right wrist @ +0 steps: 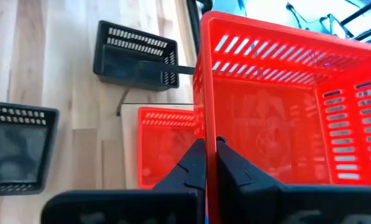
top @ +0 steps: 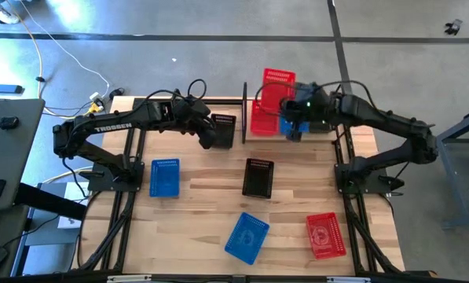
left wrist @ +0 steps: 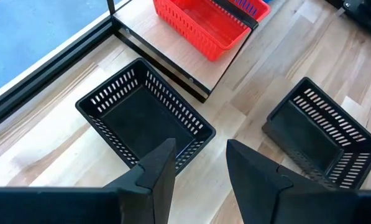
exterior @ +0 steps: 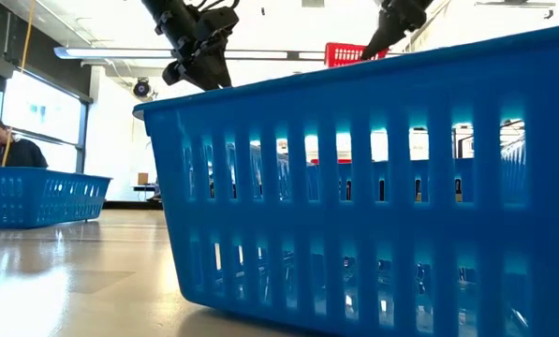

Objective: Stack baskets on shelf by color
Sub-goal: Stack the top red bin on the other red bin on the shelf

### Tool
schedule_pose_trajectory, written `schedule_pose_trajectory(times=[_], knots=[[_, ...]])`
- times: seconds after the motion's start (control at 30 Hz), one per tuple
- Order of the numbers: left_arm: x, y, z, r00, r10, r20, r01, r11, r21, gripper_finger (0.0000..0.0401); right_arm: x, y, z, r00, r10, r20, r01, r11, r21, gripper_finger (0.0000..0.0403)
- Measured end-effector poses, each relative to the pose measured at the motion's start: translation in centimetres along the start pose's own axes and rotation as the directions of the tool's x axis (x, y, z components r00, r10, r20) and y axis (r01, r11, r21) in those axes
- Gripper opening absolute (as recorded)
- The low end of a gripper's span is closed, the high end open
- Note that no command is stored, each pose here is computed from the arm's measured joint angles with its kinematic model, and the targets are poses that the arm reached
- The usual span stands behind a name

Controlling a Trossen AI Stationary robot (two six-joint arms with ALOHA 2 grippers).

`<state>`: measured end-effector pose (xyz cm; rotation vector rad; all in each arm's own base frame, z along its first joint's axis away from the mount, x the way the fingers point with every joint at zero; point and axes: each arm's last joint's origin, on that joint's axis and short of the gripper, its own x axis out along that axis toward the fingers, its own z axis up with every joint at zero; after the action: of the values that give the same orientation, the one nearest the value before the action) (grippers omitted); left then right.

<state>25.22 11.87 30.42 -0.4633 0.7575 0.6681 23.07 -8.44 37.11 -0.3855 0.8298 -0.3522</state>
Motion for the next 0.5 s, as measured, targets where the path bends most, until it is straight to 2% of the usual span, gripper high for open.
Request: schedule_pose_trajectory(times=[0.23, 0.5], knots=[[0.0, 0.0, 0.0, 1.0, 0.0, 0.001, 0.0, 1.0, -0.009, 0.0131, 2.9, -2.2, -1.0, 0.997, 0.075, -0.018, -0.075, 0.997, 0.018, 0.0], [0.0, 0.0, 0.0, 1.0, 0.0, 0.001, 0.0, 1.0, -0.011, 0.0131, 6.1, -1.8, -1.2, 0.984, 0.162, -0.074, -0.158, 0.986, 0.059, 0.0]])
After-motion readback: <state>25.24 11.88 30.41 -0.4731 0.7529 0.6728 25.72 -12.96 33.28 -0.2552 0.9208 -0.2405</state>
